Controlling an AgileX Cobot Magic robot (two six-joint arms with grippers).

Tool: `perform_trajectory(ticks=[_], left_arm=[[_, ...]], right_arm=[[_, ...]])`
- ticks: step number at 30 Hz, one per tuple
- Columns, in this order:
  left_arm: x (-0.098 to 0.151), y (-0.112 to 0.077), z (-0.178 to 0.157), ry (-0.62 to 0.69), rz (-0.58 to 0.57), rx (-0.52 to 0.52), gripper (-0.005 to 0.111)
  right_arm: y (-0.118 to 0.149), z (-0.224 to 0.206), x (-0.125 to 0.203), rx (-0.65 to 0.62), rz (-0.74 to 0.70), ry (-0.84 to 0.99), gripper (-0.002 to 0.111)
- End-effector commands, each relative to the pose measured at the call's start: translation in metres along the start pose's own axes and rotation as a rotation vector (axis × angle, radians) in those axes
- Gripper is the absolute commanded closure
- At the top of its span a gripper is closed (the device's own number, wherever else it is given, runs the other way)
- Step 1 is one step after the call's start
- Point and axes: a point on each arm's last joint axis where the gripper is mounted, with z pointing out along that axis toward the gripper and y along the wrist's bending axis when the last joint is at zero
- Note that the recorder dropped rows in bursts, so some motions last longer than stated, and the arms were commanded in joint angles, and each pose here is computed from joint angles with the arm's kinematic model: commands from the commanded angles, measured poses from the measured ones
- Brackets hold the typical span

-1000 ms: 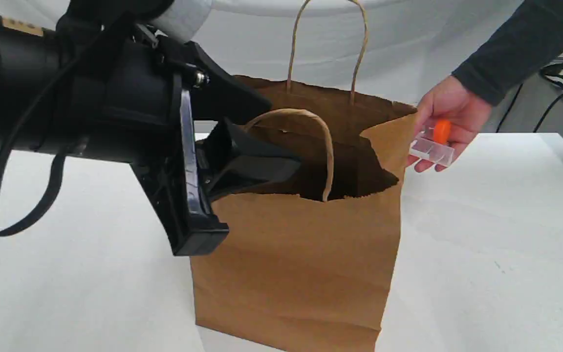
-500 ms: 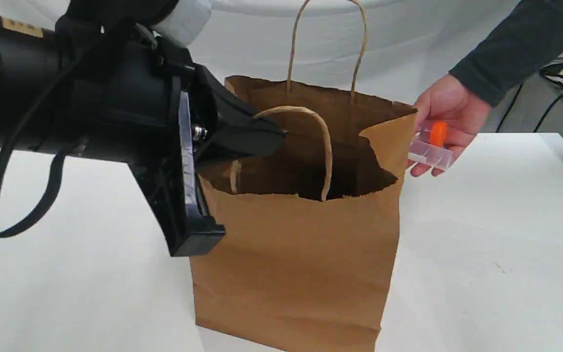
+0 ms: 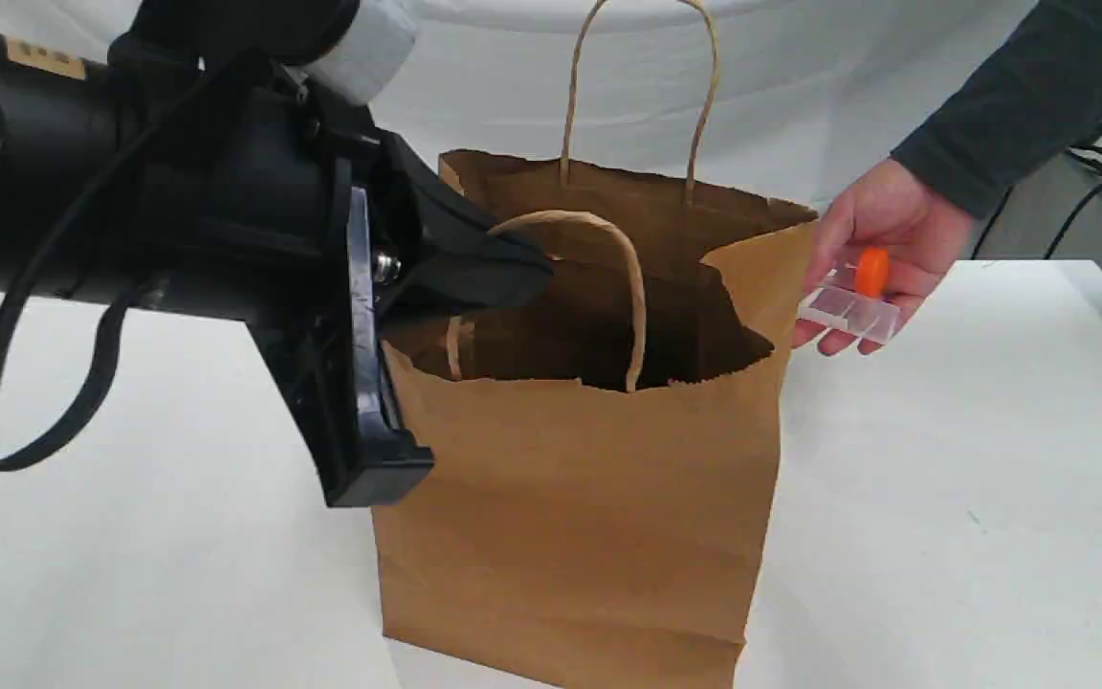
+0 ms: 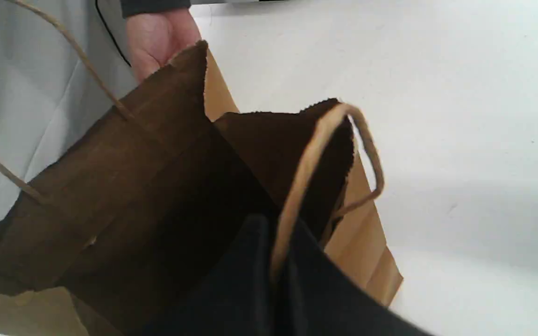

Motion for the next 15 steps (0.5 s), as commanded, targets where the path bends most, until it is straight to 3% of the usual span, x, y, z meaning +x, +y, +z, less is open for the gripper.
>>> perform_trajectory(ticks=[1,8,15], left_arm=[[-0.002,-0.001,0.0,-0.01,-0.017,0.007,0.107],[-0.002,-0.001,0.0,-0.009,-0.018,0.009,0.107],[-0.002,-0.001,0.001,-0.007,-0.049,0.01,0.107]], right_arm=[[0.013,0.031,-0.038,-0.026,-0.143,0.128,0.108],[0.039,0.092,-0.106,-0.156,-0.176,0.25,0.108],[0.049,0.161,-0.113,-0.316,-0.162,0.598,0.108]])
